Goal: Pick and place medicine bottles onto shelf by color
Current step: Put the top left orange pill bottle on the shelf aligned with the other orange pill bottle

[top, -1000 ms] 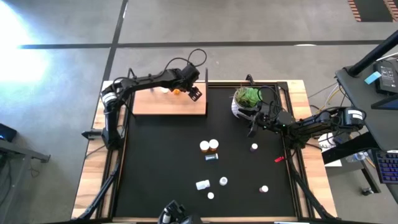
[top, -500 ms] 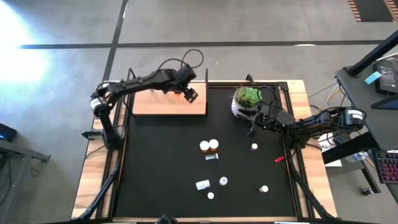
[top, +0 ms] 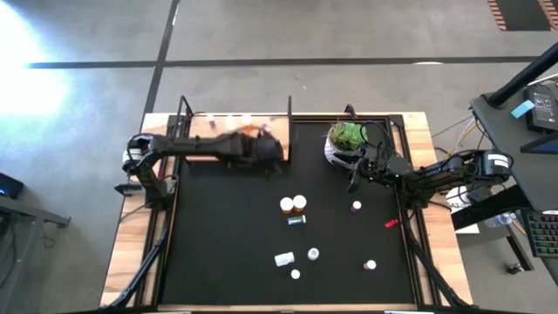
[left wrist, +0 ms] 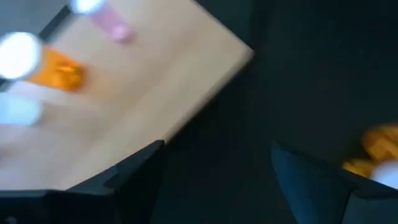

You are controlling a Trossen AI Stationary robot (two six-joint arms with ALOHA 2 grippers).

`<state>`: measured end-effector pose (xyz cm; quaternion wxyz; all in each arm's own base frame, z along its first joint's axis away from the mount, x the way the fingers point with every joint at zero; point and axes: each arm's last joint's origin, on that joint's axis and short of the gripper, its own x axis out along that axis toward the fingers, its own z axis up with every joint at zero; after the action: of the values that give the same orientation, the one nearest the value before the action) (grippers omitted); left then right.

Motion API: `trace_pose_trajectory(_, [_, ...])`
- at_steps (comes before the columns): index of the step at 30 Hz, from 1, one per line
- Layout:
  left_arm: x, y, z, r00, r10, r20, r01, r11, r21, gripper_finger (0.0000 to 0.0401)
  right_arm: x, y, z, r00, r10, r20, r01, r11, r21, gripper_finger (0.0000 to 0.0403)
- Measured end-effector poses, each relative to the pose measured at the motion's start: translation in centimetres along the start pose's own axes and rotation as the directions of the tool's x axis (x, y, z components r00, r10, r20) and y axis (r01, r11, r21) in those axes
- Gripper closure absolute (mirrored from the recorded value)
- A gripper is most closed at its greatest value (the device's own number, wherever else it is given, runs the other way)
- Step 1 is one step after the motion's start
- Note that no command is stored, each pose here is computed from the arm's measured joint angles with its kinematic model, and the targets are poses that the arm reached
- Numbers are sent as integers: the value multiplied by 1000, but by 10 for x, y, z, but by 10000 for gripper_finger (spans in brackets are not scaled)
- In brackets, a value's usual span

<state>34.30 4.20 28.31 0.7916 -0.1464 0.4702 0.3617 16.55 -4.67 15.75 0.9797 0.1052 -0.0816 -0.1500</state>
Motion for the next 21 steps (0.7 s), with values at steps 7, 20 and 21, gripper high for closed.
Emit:
trace_pose_trajectory(7, [-10, -51, -52, 996, -41, 75, 36, 997, 75, 124, 0, 0, 0, 1000, 0, 0, 0, 1000, 0, 264])
trace_pose_trajectory(20, [7, -87, -114, 965, -159, 210, 95, 953, 288, 125, 0, 0, 0, 1000, 0, 0, 0, 1000, 0, 264])
trace_pose_trajectory(21, [9, -88, -116, 960, -173, 221, 102, 949, 297, 125, 0, 0, 0, 1000, 0, 0, 0, 1000, 0, 264])
